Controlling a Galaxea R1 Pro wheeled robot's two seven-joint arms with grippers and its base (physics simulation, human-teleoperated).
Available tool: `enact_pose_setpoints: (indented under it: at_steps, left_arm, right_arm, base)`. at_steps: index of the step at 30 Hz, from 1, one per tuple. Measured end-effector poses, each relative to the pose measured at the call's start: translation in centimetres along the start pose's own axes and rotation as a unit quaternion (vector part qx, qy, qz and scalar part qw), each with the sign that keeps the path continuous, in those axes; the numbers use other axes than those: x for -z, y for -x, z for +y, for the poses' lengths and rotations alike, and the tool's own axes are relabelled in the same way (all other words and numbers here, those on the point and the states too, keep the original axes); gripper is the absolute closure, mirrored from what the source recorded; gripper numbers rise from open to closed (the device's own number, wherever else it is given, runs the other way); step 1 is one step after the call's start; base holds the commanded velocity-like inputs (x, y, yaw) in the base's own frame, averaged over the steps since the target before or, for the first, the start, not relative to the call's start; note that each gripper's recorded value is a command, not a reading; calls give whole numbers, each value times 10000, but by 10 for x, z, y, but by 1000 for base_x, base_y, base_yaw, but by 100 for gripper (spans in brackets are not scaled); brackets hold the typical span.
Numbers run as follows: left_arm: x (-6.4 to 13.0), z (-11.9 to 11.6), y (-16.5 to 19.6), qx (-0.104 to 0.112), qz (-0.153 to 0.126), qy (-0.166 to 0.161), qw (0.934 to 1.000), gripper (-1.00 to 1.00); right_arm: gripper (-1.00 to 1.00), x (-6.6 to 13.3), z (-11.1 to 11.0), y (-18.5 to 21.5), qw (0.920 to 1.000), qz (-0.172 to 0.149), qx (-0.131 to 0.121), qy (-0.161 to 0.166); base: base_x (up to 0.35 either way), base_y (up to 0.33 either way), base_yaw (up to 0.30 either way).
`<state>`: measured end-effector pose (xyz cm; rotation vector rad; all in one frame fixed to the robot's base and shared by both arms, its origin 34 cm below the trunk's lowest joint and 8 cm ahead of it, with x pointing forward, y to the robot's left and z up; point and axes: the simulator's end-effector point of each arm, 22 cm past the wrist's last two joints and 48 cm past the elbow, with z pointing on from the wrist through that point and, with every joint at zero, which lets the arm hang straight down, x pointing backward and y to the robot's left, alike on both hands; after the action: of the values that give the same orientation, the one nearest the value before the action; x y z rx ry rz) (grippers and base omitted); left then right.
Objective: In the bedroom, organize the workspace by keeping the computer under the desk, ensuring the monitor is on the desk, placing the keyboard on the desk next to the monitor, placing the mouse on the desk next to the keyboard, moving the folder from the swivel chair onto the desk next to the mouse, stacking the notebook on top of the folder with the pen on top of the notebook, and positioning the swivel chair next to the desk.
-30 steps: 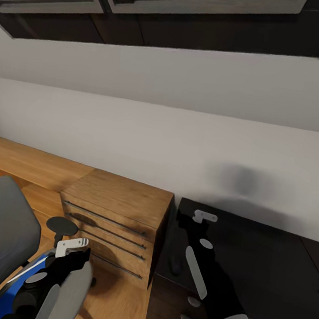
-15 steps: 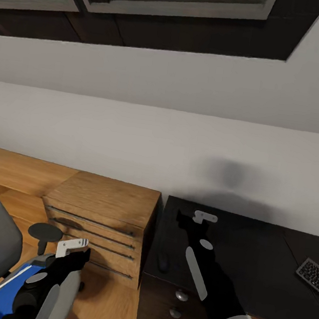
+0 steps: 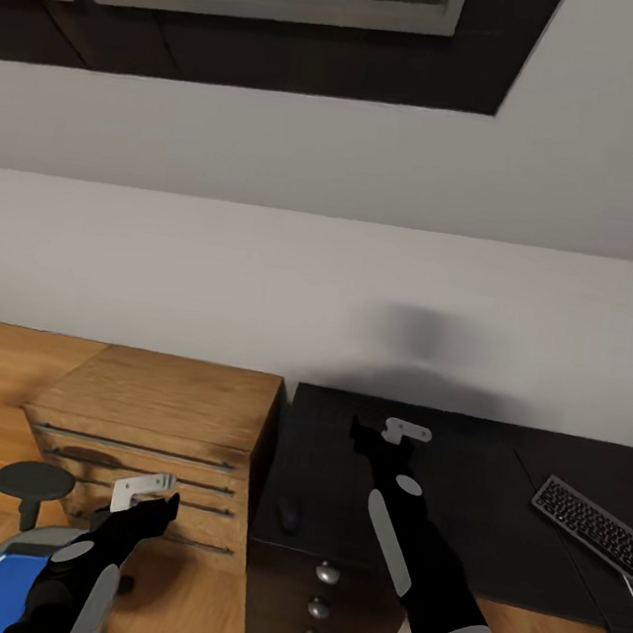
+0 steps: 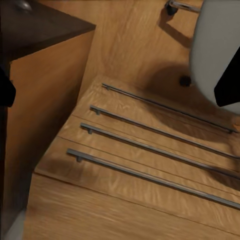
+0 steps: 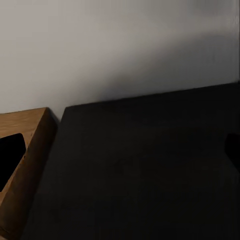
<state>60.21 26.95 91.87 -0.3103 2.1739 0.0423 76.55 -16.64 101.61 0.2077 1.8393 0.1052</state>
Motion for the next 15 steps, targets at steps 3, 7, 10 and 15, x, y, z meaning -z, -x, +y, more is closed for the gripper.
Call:
enact_pose_setpoints:
  at_steps: [3, 7, 10, 15]
  left_arm:
    - [0, 0, 0, -4, 4, 3, 10000, -100]
    - [-1, 0, -1, -6, 9, 4, 10000, -100]
    - [-1, 0, -1, -5, 15, 5, 10000, -100]
    - [-1, 0, -2, -3, 25, 4, 10000, -100]
  right_arm:
    - [-100, 0, 0, 0, 10000, 1, -2, 0]
    - [-100, 0, 0, 0, 10000, 4, -10, 3]
    - [-100, 0, 1, -1, 10000, 12, -14, 3]
    - [-100, -1, 1, -3, 10000, 28, -18, 4]
  base:
    - [-19, -71, -271]
    - [-99, -200, -271]
    - [-70, -138, -271]
    - [-14, -28, -271]
